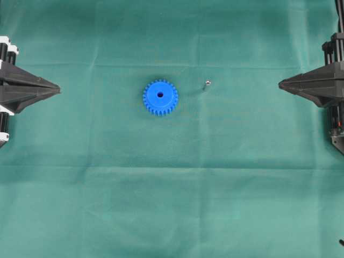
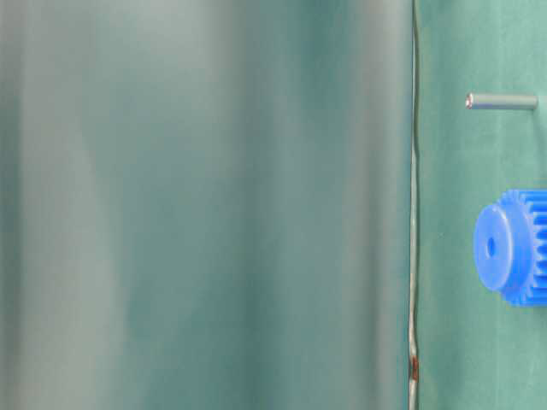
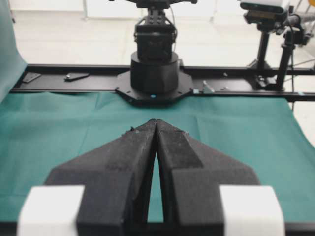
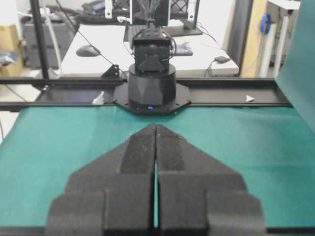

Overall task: Insert the shaft placed at a random location into the center hole of the medium gear at another random location.
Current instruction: 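Move the right gripper open toward the silver shaft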

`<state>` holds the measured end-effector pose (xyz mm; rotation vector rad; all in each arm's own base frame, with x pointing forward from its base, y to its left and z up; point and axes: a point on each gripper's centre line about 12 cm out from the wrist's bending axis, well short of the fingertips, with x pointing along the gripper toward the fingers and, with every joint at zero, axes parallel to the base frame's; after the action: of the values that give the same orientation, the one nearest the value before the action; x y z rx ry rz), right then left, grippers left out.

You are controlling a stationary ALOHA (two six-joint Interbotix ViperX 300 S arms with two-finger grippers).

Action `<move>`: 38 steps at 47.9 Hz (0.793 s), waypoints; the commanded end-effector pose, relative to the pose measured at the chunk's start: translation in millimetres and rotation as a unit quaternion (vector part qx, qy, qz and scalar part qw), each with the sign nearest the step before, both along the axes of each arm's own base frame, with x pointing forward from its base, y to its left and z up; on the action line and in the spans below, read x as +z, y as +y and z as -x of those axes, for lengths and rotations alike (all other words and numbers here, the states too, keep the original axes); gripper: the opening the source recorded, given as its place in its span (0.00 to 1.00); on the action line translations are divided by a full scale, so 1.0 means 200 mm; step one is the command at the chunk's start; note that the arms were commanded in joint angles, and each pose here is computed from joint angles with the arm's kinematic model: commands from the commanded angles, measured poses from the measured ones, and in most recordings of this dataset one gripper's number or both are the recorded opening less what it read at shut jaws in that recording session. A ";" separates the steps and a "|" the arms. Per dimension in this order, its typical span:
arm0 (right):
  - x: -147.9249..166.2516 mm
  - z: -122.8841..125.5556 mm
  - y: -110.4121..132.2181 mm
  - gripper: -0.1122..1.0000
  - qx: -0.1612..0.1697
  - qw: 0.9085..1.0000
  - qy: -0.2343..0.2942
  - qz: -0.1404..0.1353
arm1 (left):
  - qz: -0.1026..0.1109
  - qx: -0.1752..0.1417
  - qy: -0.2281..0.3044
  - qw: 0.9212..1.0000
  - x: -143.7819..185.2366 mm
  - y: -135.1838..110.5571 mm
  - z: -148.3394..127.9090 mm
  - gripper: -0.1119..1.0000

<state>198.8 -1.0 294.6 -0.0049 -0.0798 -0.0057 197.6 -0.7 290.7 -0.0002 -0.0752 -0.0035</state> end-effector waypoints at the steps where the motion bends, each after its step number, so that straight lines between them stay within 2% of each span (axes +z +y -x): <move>1: 0.02 -0.02 -0.01 0.11 -0.005 1.000 -0.005 0.004 | -0.001 -0.003 0.003 1.000 0.04 0.00 -0.01 0.10; 12: -0.02 -0.05 -0.06 0.11 -0.027 0.999 0.018 0.002 | 0.003 -0.004 0.006 1.000 0.05 -0.01 0.01 0.10; 27: -0.17 -0.15 -0.12 0.12 -0.051 0.996 0.070 -0.004 | 0.002 -0.003 0.015 1.000 0.04 0.00 0.01 0.10; 32: -0.25 -0.21 -0.14 0.28 -0.058 0.993 0.098 -0.010 | 0.002 -0.004 0.015 1.000 0.04 -0.01 0.01 0.10; 38: -0.34 -0.28 -0.16 0.60 -0.063 0.989 0.134 -0.011 | 0.002 -0.004 0.015 1.000 0.04 -0.01 0.01 0.10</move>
<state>243.4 -29.3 227.6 0.0114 0.1839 -0.1217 193.7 -1.5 288.2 -0.0064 -0.0199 -0.0086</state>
